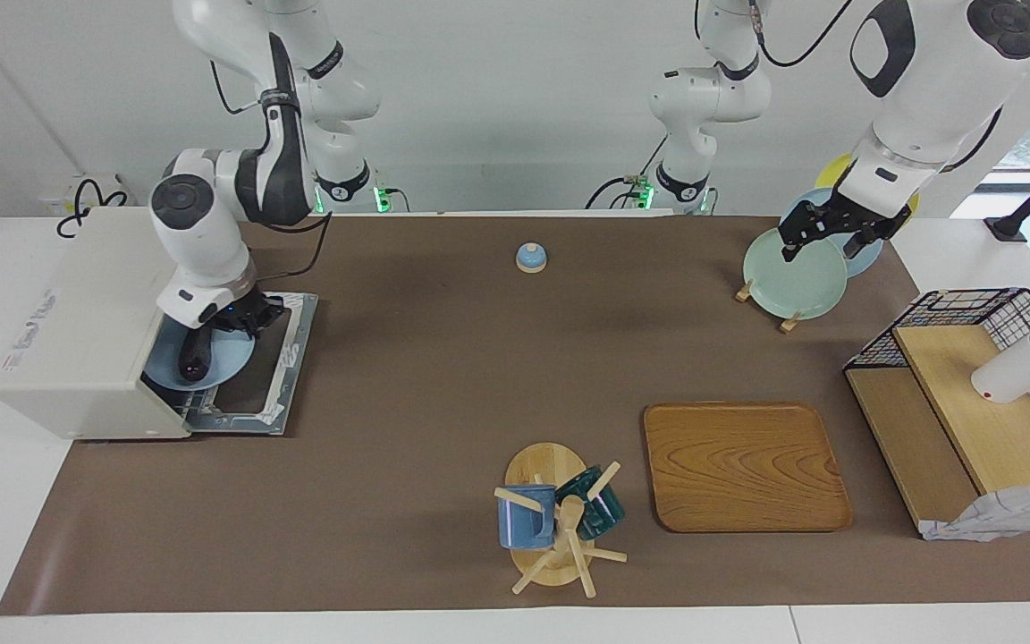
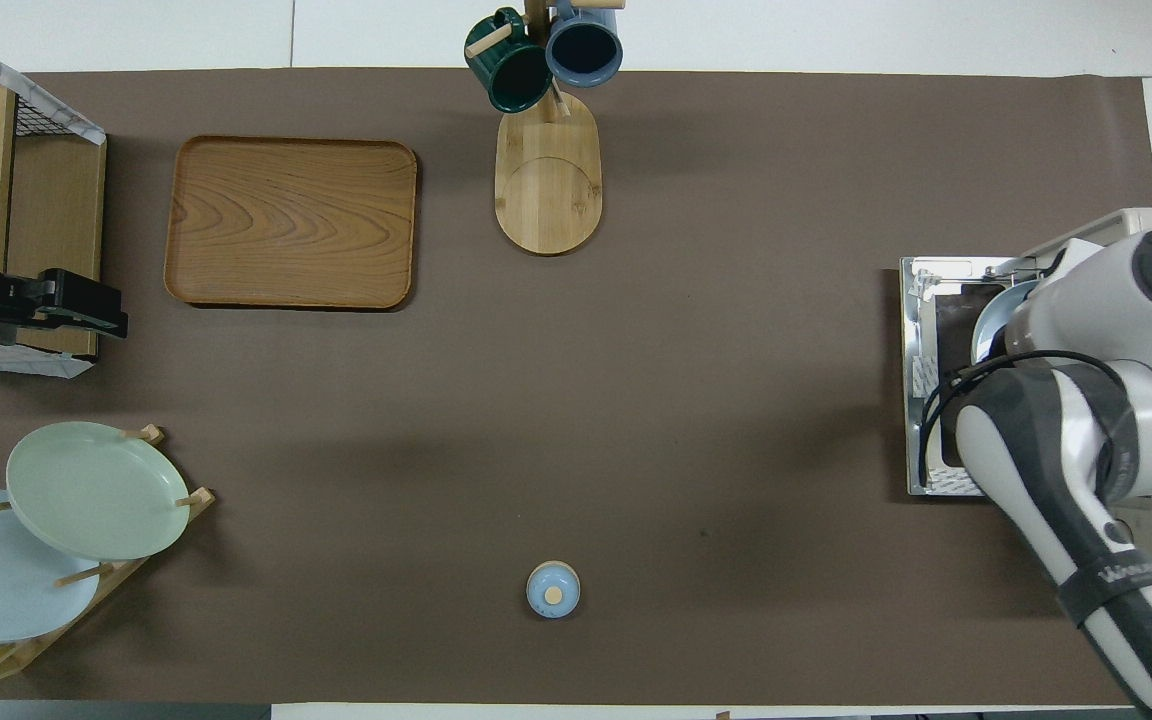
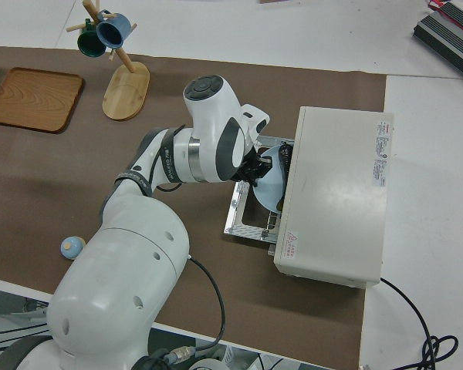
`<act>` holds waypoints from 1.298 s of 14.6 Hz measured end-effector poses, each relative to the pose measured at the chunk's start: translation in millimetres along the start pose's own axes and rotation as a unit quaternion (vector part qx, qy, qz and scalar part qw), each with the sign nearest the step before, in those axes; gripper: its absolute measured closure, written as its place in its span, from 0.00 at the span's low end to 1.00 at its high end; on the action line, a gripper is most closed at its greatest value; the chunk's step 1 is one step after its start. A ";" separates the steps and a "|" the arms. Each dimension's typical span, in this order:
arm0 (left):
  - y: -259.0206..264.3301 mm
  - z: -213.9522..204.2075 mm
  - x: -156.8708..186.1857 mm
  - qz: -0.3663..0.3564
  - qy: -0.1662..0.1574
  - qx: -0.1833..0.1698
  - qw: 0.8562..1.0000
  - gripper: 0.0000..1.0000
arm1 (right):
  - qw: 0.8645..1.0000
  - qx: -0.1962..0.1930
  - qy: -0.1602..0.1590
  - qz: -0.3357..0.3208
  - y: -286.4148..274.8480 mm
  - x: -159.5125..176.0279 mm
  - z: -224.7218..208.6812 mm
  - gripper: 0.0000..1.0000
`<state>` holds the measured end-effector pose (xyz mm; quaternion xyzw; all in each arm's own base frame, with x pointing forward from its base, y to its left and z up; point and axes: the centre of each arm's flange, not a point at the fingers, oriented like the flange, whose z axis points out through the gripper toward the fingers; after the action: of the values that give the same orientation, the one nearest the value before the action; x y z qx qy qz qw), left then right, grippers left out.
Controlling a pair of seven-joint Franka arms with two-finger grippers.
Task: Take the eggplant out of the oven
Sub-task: 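Pull the blue plate with eggplant out of the oven with the right gripper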
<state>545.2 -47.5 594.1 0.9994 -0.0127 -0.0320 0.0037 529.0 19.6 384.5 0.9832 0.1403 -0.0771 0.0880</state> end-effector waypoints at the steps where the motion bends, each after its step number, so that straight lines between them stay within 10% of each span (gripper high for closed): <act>1: 0.0 0.0 0.0 0.000 0.000 0.000 1.000 0.00 | 1.000 -0.012 -0.002 -0.004 -34.5 6.2 -14.0 0.97; 11: -7.2 -0.2 0.5 -0.007 0.001 0.000 1.000 0.00 | 0.996 -0.020 0.046 0.079 -293.3 57.5 -100.2 0.97; 19: -9.1 -1.3 1.1 -0.009 0.004 -0.001 1.000 0.00 | 0.990 0.012 0.064 0.125 -476.9 131.7 -34.5 0.97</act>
<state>546.5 -38.4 595.2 0.9996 -0.0039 -0.0285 0.0042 520.3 511.6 322.7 0.9969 0.0203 -0.0043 0.0764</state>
